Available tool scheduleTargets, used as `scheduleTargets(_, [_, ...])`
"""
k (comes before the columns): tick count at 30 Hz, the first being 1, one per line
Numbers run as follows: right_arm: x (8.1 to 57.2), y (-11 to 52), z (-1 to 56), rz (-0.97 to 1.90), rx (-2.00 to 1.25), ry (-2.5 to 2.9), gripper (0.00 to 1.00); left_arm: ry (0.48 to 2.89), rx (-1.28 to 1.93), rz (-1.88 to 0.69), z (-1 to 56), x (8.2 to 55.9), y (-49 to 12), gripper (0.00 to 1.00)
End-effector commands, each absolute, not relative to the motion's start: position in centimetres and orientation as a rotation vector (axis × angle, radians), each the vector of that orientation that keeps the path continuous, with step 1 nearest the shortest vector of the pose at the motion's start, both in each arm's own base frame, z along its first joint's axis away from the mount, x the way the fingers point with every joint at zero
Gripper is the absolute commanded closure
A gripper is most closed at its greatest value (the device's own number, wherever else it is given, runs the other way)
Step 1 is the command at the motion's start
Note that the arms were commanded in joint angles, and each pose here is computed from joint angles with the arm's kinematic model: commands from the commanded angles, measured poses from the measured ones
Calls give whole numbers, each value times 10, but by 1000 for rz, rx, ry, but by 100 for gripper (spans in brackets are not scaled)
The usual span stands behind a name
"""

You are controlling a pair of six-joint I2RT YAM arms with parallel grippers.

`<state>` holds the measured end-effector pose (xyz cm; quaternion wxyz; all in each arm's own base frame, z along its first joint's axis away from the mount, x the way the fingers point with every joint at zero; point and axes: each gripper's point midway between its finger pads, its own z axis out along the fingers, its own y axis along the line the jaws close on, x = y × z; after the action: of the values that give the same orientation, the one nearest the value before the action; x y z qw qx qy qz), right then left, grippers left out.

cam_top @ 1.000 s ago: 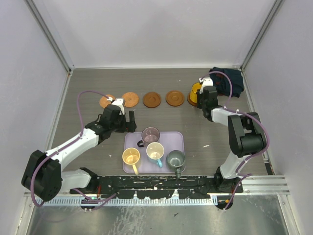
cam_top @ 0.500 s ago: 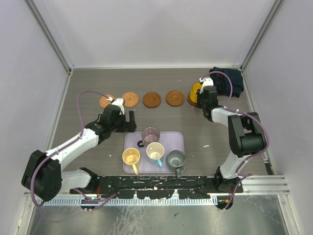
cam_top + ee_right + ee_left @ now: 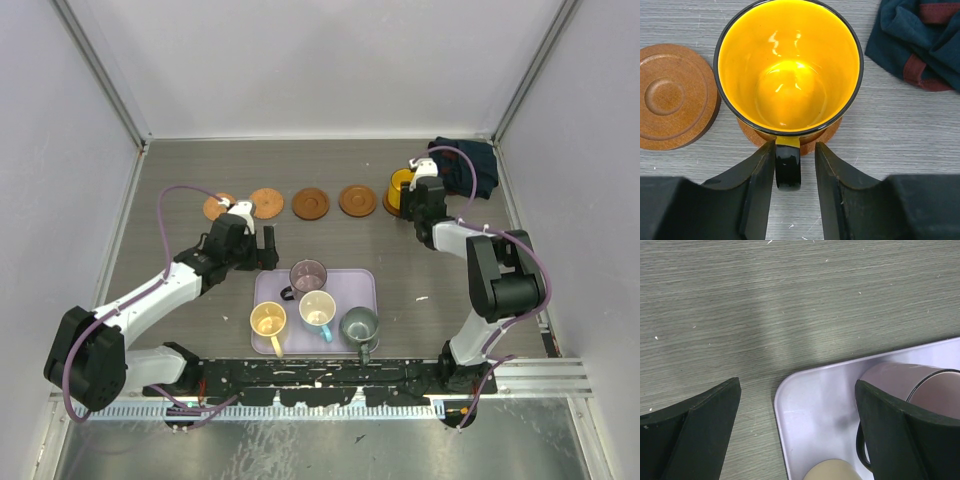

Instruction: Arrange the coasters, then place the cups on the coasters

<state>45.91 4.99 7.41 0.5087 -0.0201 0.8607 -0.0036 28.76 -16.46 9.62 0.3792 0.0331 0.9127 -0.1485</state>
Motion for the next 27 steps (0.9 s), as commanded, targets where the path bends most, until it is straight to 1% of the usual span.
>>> scheduleTargets(1, [465,51,115,8,-6,1956,55,2249,79,-402,120,299,-170,2])
scheduleTargets(9, [437,49,138,26,68,1923,46,2251,85,-409,119,296,-170,2])
scheduleTargets(14, [409,42,155,-3,144,1915,45,2242,159,-446,121,292,-176,2])
scheduleTargets(18, [387,54,169,18,161,1908,45,2220,231,-499,127,284,-182,2])
scheduleTargets(27, [353,88,190,95,156,1960,46,2215,364,-605,126,244,-188,2])
